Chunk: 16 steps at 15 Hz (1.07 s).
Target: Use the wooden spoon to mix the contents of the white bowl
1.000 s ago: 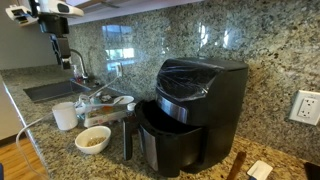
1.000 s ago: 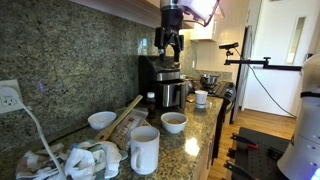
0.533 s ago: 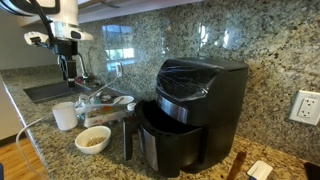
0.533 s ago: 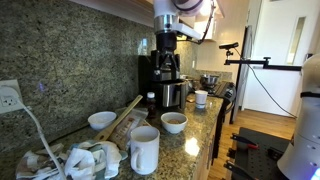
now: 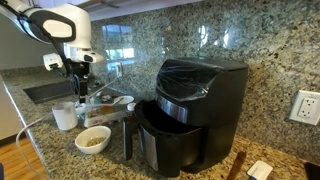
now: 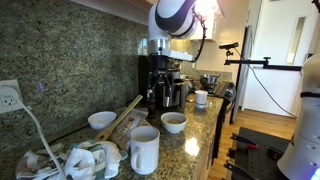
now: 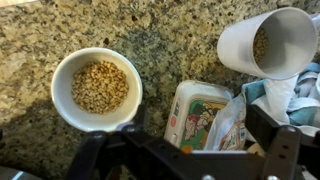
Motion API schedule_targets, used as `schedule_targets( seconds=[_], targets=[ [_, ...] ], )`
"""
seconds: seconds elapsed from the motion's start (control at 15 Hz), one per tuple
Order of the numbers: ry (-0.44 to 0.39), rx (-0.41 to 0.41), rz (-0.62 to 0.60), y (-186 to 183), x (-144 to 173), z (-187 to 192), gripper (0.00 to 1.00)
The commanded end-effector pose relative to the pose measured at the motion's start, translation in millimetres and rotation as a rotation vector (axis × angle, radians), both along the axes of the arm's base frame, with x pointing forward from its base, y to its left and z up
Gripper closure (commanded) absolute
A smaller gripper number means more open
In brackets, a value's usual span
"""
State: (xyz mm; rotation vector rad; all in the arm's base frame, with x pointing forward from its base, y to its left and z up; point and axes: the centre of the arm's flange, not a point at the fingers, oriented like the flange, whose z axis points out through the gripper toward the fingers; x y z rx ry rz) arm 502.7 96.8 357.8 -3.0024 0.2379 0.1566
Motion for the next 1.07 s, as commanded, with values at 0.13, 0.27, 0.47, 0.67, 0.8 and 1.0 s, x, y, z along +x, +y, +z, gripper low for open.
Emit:
schedule_targets(
  seconds=[0.13, 0.27, 0.47, 0.67, 0.8, 1.0],
  targets=[
    [-0.047, 0.000, -0.085, -5, 17, -26, 0.00],
    [-0.065, -0.001, -0.103, -6, 24, -31, 0.00],
    [-0.110, -0.004, -0.112, -9, 38, -35, 0.00],
    [-0.160, -0.006, -0.125, -13, 52, -33, 0.00],
    [-0.185, -0.009, -0.130, -15, 61, -31, 0.00],
    [-0.209, -0.012, -0.143, -17, 70, -31, 0.00]
  ],
)
